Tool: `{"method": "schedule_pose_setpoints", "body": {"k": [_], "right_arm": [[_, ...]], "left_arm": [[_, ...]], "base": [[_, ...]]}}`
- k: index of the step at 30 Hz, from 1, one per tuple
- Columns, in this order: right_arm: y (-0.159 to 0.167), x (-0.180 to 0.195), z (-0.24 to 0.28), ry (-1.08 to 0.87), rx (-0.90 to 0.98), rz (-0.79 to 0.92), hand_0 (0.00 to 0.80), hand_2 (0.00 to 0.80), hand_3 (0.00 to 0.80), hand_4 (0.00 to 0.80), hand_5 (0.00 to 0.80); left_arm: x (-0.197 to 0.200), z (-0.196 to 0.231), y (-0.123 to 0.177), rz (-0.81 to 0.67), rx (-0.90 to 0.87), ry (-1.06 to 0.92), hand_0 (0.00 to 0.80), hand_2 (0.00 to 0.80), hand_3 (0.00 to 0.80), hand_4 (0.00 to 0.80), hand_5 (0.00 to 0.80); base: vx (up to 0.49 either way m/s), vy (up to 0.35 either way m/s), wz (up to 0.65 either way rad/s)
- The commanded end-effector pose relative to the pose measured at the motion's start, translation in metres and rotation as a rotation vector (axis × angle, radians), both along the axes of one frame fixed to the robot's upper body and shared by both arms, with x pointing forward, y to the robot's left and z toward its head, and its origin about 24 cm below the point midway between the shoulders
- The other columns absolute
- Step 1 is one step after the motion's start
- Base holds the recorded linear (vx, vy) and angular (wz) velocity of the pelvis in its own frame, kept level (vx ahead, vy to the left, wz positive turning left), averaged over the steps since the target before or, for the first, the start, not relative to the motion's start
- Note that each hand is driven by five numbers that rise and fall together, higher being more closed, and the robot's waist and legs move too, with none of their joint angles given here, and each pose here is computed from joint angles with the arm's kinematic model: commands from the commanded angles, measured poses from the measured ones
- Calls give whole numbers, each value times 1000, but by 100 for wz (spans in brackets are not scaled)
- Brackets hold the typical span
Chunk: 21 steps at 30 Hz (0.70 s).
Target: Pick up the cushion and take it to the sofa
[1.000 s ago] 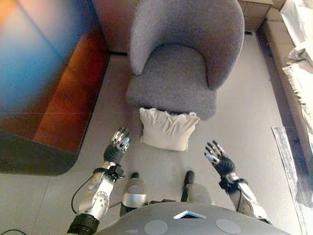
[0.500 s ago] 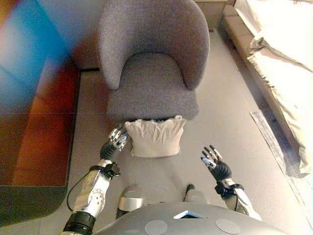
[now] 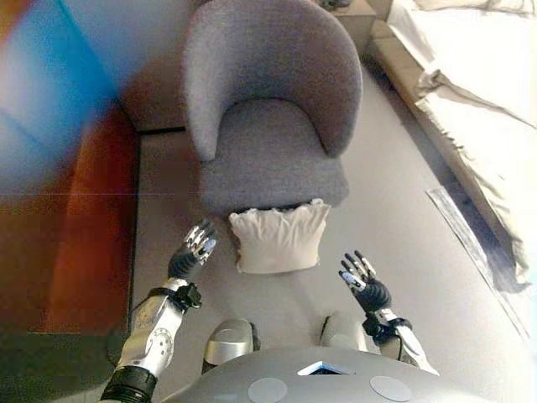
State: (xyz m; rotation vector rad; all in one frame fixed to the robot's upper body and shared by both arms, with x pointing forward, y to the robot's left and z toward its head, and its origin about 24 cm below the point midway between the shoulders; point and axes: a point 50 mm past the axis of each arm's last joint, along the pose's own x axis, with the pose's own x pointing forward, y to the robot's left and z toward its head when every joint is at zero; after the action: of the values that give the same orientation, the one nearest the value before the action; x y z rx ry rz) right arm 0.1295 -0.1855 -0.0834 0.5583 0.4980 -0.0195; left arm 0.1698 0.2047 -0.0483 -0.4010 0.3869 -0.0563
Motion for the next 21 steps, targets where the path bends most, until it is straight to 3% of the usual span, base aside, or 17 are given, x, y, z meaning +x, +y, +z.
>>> {"method": "schedule_pose_setpoints", "body": {"k": [1,11,21], "right_arm": [[-6,26,19,-114,-9,14,0,0,0,0,0],[-15,-2,8,-25,-1,30,0,0,0,0,0],[-21,4,16,-31,-43,114,0,0,0,0,0]], "left_arm": [[17,29,-8,-31,3,-153,0,0,0,0,0],[2,21,1,20,17,-105,0,0,0,0,0],[-9,15,11,130,-55,-72,0,0,0,0,0]], "base": [[301,-122,4],[328,-211,29],[237,-292,11]]}}
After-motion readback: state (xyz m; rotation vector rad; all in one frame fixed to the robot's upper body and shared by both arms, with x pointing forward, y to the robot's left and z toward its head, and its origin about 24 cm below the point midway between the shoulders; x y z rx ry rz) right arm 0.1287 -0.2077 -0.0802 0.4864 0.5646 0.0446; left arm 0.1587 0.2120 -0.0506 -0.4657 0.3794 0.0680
